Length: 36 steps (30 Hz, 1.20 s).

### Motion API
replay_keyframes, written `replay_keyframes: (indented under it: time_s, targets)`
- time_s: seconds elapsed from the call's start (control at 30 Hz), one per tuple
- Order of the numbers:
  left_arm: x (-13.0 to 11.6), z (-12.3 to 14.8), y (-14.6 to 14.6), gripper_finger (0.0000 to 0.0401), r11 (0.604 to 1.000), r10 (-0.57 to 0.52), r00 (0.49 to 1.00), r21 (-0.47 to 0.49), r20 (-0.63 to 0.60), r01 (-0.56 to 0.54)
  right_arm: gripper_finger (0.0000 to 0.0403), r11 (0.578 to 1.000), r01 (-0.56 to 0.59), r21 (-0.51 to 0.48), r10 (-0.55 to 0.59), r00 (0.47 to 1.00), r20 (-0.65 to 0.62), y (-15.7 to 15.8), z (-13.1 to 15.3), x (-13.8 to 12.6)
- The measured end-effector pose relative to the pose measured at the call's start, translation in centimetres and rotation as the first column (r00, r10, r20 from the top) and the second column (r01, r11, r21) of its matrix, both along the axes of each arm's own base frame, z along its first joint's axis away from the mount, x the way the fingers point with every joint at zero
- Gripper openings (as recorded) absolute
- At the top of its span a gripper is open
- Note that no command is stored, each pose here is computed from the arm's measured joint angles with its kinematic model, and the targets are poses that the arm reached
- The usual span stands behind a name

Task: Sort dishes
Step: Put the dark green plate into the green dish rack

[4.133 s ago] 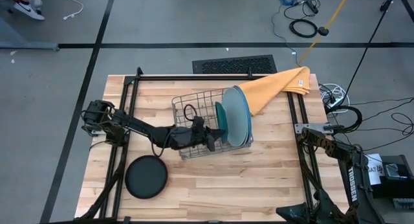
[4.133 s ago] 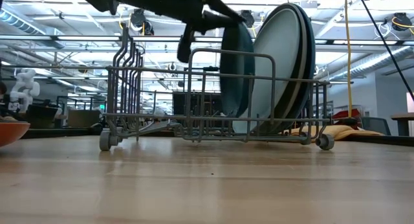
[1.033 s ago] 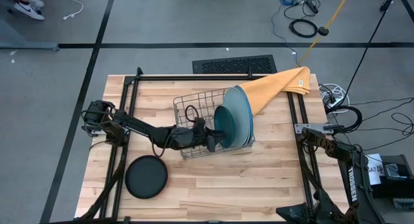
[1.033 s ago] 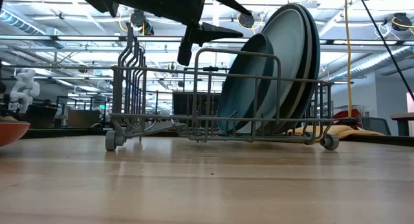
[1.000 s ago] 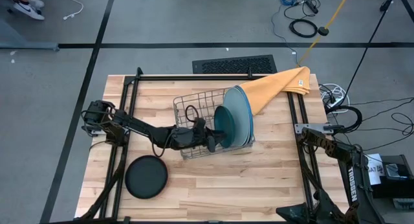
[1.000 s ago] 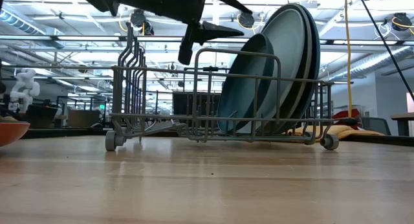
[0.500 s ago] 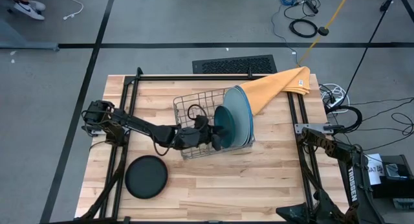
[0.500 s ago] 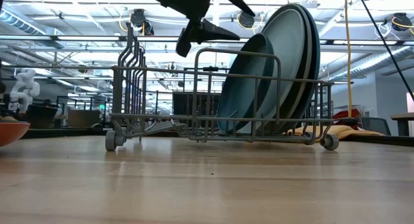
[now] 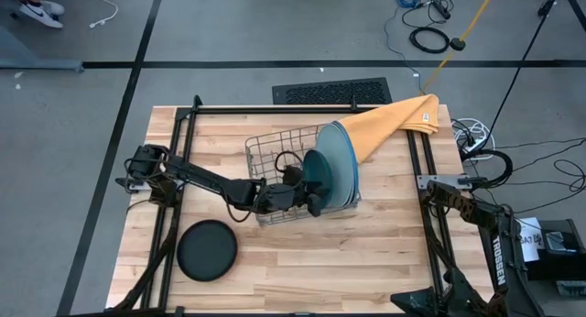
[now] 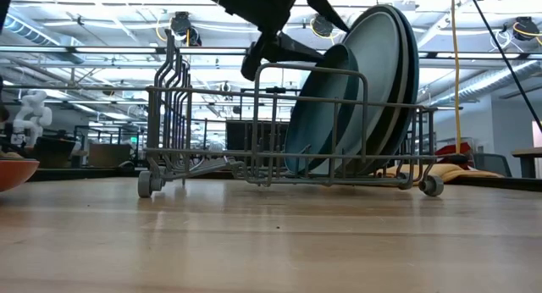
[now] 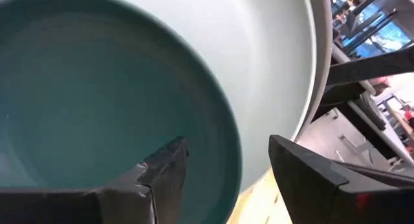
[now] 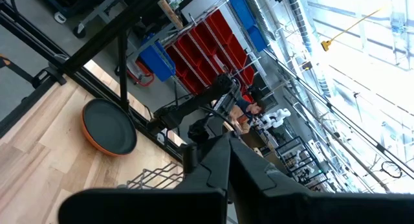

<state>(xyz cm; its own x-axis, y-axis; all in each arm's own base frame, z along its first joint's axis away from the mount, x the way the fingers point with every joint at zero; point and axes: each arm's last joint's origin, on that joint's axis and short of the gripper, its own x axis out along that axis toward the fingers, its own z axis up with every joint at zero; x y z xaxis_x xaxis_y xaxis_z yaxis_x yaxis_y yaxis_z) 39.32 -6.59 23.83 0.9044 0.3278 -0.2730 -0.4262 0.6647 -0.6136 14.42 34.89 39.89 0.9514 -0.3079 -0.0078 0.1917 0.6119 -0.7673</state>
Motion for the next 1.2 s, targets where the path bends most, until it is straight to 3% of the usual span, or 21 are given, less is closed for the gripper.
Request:
replay_keyframes:
  time_s: [0.73,0.87,1.07,1.2]
  targets:
    - [2.1,-2.0,0.3,0.0210,1.000,0.013,0.999,0.005,-0.035,-0.013,0.0000,1.000,0.002,-0.001,-0.002,1.000,0.001,0.0,0.0,0.1]
    - [2.2,-1.7,0.3,0.0155,1.000,0.014,1.000,-0.001,0.000,-0.014,0.0000,1.000,0.002,-0.001,-0.002,1.000,0.001,0.0,0.0,0.1]
    - [2.1,-1.4,-0.2,0.0022,1.000,0.012,1.000,-0.002,0.023,-0.012,0.0000,1.000,0.002,-0.001,-0.002,1.000,0.001,0.0,0.0,0.1]
    - [2.1,-1.1,-0.3,0.0009,1.000,0.017,0.999,-0.004,0.047,-0.017,0.0000,1.000,0.002,0.000,-0.002,1.000,0.001,0.0,0.0,0.1]
